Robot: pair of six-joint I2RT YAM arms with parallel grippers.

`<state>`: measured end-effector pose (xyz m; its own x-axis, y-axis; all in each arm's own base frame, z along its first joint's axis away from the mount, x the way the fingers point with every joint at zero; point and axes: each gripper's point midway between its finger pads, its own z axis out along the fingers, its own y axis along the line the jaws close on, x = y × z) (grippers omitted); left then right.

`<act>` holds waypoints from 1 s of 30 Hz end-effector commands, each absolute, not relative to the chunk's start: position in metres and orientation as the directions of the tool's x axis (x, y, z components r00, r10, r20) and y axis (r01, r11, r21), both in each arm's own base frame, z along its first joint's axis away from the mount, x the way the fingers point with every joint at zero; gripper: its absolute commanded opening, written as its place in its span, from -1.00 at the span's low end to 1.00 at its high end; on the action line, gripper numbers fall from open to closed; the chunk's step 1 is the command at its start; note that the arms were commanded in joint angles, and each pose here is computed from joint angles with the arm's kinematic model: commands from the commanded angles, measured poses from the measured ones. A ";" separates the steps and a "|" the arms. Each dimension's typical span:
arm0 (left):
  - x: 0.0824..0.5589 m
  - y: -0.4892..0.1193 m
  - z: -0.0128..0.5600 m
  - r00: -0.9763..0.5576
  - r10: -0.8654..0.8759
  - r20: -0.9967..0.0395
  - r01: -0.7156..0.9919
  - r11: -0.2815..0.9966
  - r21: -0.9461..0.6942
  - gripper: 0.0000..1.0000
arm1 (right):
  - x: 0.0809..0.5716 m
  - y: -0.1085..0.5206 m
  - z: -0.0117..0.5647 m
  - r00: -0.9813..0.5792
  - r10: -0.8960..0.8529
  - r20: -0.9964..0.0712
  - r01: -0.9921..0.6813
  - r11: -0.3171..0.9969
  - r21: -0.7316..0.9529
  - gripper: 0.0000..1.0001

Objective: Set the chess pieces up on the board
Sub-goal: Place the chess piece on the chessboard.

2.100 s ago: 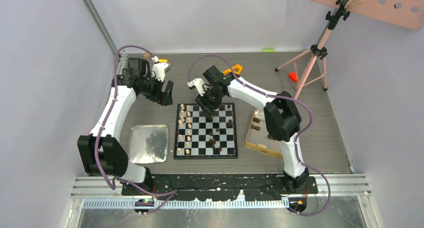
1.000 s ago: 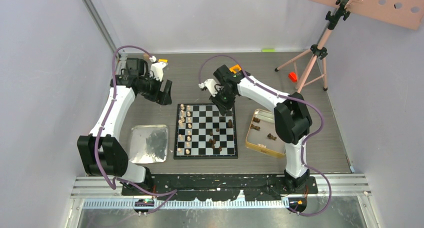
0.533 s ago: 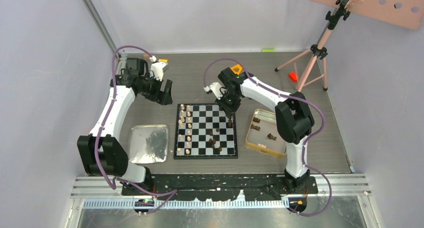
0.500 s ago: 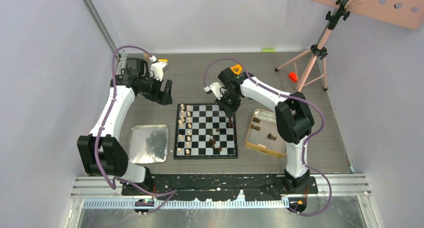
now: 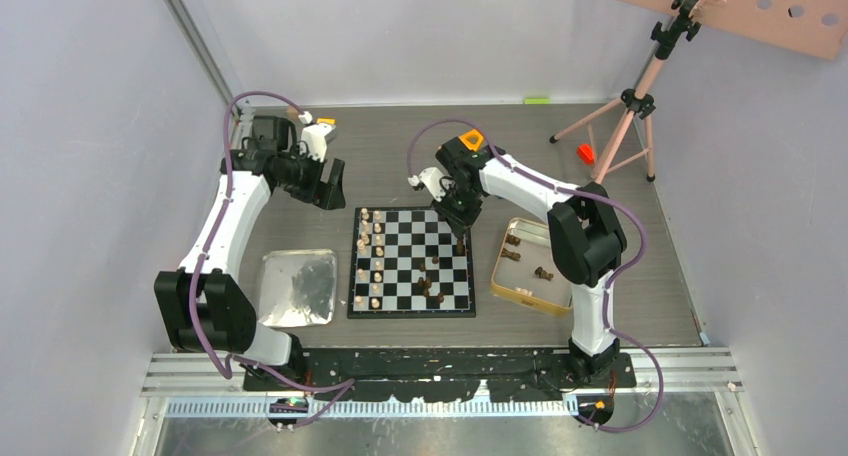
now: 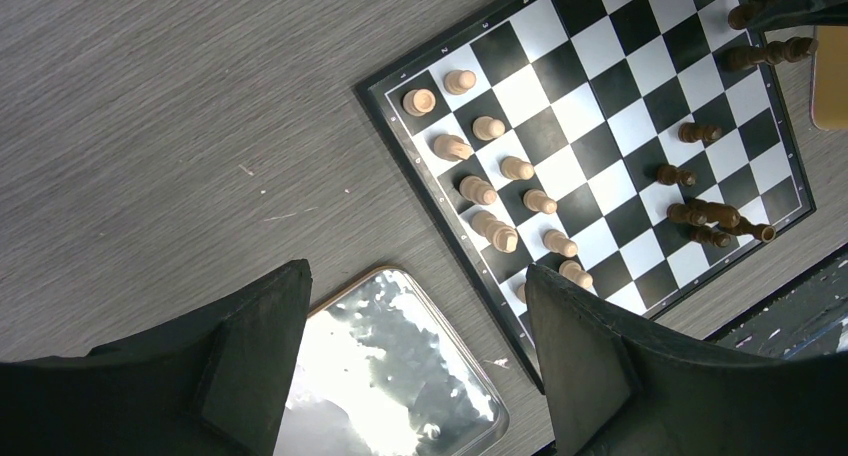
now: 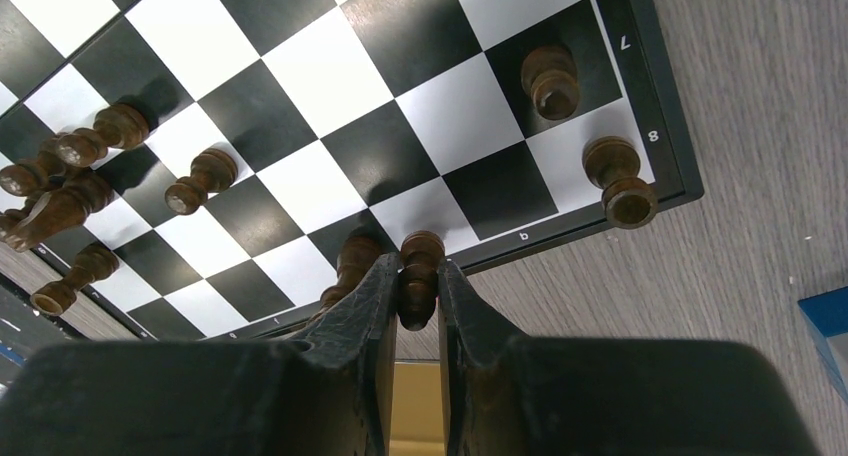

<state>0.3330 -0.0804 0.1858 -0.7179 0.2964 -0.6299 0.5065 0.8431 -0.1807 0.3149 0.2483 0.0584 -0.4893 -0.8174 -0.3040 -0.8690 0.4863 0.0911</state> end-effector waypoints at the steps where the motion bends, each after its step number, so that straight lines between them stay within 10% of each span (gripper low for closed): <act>1: 0.341 -0.083 0.202 -0.676 0.291 -0.677 0.525 0.835 -0.166 0.62 | 0.319 0.254 0.061 -0.478 -0.818 -0.321 -0.875 0.475 0.094 -0.83; 22: 0.341 -0.082 0.201 -0.678 0.294 -0.674 0.524 0.836 -0.162 0.62 | 0.322 0.262 0.057 -0.488 -0.804 -0.339 -0.870 0.479 0.118 -0.77; 30: 0.341 -0.082 0.200 -0.677 0.296 -0.673 0.525 0.835 -0.161 0.62 | 0.323 0.263 0.067 -0.494 -0.794 -0.355 -0.865 0.490 0.107 -0.22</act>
